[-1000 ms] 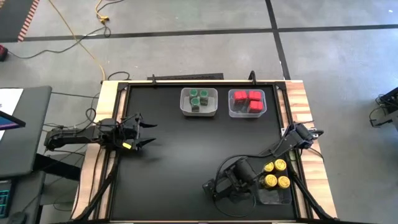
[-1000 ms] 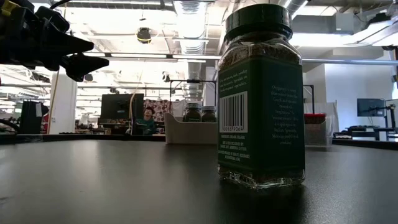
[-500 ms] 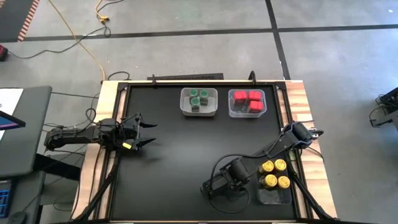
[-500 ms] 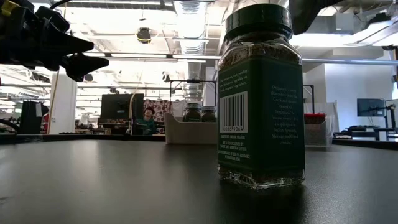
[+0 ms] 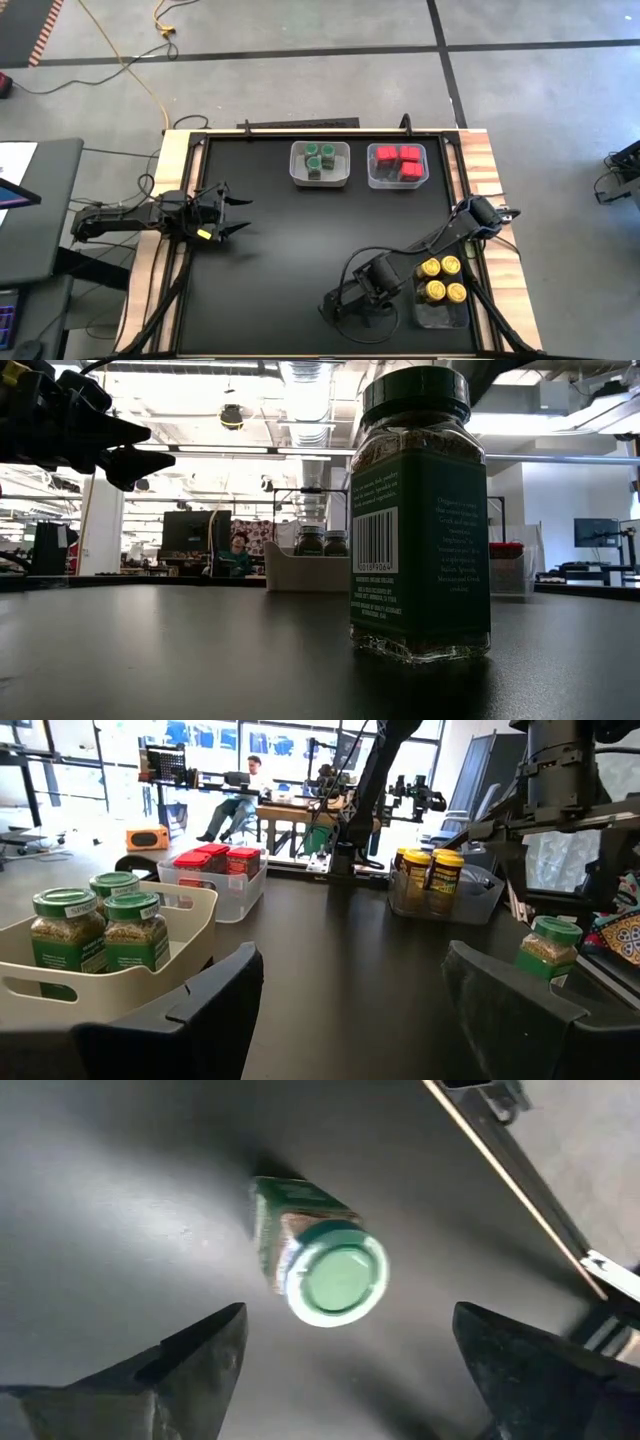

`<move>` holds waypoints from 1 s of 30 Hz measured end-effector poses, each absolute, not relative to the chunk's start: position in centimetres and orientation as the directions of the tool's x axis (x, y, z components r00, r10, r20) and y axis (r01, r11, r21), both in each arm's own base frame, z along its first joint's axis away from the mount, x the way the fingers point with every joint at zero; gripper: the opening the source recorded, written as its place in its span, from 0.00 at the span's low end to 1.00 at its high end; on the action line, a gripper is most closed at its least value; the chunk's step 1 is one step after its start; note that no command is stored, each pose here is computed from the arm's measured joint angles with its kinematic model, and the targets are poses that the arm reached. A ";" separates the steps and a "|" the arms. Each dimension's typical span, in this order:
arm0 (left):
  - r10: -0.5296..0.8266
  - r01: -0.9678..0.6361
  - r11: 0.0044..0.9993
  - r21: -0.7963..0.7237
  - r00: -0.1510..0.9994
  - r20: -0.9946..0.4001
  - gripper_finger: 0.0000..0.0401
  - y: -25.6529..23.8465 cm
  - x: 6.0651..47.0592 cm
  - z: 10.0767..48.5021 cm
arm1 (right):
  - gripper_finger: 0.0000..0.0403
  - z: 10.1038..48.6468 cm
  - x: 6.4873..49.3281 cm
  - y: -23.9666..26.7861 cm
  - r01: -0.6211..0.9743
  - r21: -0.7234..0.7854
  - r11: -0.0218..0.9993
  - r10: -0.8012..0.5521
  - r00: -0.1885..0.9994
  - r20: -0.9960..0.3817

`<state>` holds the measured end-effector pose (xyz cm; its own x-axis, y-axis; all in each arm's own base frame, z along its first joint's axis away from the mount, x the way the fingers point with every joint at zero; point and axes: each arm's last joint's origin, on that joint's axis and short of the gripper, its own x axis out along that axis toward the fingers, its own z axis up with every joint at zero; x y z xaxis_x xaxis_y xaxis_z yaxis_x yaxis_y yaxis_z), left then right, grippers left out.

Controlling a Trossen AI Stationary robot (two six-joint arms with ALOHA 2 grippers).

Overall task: Sort spices by type
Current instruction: Put the green seasoning bottle into the white bin

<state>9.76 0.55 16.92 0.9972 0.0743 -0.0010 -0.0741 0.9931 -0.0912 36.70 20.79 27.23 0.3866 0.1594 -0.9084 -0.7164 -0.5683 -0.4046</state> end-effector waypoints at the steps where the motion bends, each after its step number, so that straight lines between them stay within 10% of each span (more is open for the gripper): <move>1: 0.074 -0.074 0.993 -0.091 0.997 -0.001 0.74 0.6 9.8 16.9 | 0.97 27.3 36.8 20.8 -0.712 -0.416 -0.565 0.165 0.397 -0.903; 30: 0.075 -0.075 0.993 -0.091 0.997 -0.002 0.74 0.6 9.8 16.9 | 0.99 25.5 38.3 20.9 -0.710 -0.426 -0.560 0.168 0.406 -0.898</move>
<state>9.76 0.56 16.91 0.9972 0.0747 -0.0017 -0.0745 0.9930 -0.0912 38.30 20.91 25.47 0.4064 0.1681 -0.8981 -0.7101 -0.5604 -0.4263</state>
